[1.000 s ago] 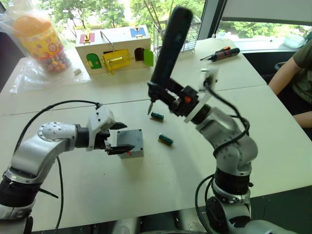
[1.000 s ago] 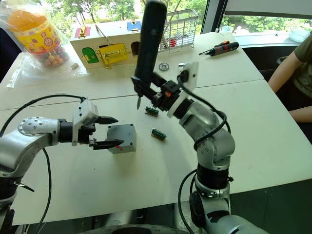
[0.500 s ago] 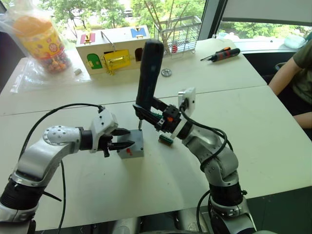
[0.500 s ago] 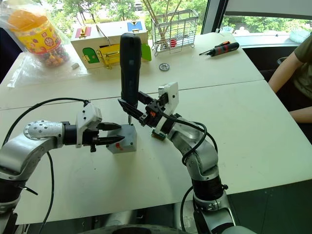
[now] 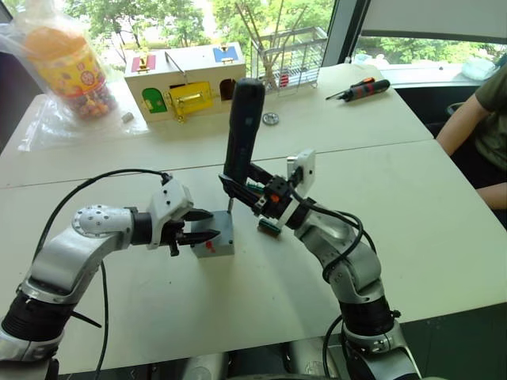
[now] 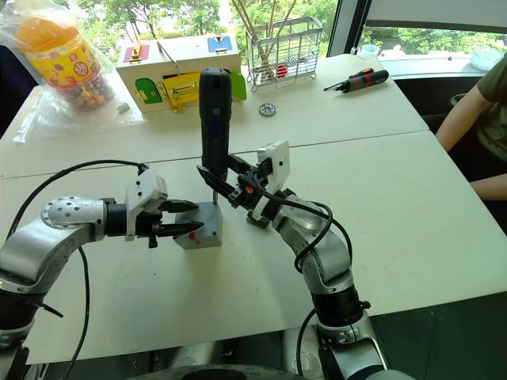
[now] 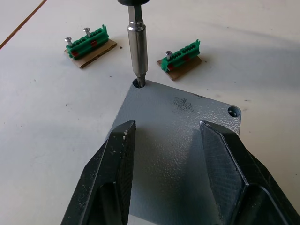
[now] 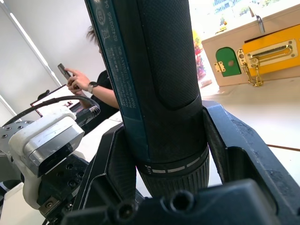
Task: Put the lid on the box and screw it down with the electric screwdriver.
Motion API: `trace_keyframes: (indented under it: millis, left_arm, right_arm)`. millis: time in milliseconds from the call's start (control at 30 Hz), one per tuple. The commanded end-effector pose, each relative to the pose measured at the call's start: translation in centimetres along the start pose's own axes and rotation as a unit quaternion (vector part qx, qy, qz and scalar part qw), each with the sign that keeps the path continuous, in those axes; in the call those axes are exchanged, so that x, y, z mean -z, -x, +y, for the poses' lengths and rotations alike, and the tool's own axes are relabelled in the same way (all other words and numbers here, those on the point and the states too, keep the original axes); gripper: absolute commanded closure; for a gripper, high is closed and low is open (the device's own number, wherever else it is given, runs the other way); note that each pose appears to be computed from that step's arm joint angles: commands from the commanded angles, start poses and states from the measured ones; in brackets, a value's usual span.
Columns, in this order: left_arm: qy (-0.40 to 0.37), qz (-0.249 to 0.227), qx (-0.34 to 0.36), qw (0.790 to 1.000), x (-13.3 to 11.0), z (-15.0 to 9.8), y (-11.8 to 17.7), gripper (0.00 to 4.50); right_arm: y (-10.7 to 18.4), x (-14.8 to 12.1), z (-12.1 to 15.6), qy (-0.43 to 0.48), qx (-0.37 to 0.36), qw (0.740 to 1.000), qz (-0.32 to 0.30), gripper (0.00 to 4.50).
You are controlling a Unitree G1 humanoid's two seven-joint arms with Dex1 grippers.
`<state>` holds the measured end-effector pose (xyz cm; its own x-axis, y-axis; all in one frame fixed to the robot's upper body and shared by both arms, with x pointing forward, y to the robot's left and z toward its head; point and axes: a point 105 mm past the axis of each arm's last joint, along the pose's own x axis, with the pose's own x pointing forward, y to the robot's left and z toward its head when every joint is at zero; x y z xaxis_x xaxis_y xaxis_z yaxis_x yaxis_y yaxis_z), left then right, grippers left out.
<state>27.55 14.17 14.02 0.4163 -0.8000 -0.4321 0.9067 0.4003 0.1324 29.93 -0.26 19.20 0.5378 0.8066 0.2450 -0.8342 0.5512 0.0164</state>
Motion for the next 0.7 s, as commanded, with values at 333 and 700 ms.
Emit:
trace_keyframes:
  millis: [333, 700]
  left_arm:
    - [0.01, 0.02, 0.001, 1.0, 1.4, -0.2, -0.1, 2.31]
    - [0.014, 0.025, 0.006, 1.0, 2.2, -0.4, -0.5, 2.31]
  right_arm:
    - [-1.1, 0.4, 0.0, 0.02, 0.006, 1.0, 0.006, 2.71]
    - [-0.9, -0.7, -0.6, 0.015, 0.013, 1.0, -0.009, 2.71]
